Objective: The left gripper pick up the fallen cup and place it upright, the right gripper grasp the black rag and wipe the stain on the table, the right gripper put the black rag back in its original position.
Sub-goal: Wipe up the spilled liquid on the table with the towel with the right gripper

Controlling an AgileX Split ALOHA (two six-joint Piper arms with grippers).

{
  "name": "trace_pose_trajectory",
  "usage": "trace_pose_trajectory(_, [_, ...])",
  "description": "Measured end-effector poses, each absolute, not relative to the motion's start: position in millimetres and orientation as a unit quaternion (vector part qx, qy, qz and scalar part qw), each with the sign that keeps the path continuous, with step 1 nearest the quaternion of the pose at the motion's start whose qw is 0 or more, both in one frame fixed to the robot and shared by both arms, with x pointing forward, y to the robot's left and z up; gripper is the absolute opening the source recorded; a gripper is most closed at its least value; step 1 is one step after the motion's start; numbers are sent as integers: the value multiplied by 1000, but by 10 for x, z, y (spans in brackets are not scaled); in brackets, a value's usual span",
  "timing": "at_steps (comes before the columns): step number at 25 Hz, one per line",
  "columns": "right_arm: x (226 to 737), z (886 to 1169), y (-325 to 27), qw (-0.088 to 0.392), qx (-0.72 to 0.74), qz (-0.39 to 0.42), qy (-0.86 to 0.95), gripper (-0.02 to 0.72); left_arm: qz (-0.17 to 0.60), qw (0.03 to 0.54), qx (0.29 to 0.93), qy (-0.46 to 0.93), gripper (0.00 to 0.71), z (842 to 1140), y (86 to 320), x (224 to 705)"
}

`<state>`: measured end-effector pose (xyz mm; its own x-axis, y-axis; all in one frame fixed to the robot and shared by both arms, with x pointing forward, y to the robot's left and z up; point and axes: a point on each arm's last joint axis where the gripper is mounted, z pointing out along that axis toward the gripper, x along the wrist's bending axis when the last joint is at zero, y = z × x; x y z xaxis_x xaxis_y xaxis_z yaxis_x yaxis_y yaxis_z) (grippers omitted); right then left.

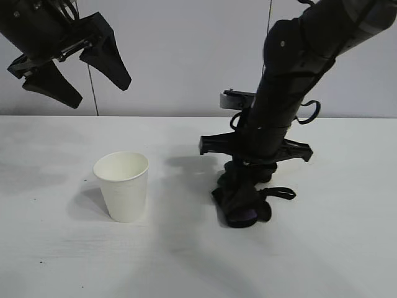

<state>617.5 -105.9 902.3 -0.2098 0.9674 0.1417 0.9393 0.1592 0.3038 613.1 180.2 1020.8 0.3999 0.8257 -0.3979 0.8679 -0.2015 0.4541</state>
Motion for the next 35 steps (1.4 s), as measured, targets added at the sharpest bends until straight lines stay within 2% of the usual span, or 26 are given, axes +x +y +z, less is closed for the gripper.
trace_pose_trajectory(2, [6157, 9036, -953, 46, 624, 184, 758, 88, -33, 317, 774, 547, 694, 10208, 1803, 6131])
trace_pose_trajectory(5, [6220, 9052, -986, 58, 638, 204, 740, 88, -33, 317, 774, 547, 694, 10208, 1803, 6132])
trace_pose_trajectory(11, [6446, 8998, -1464, 87, 681, 192, 701, 88, -32, 317, 774, 547, 694, 10208, 1803, 6133])
trace_pose_trajectory(19, [6581, 8970, -2119, 99, 722, 148, 668, 88, -32, 317, 774, 547, 694, 10208, 1803, 6133])
trace_pose_trajectory(30, [6632, 8970, -2586, 110, 744, 126, 647, 88, -32, 318, 774, 547, 694, 10208, 1803, 6134])
trace_pose_trajectory(35, [6634, 8973, -2568, 102, 750, 133, 640, 88, -31, 318, 774, 547, 694, 10209, 1803, 6135])
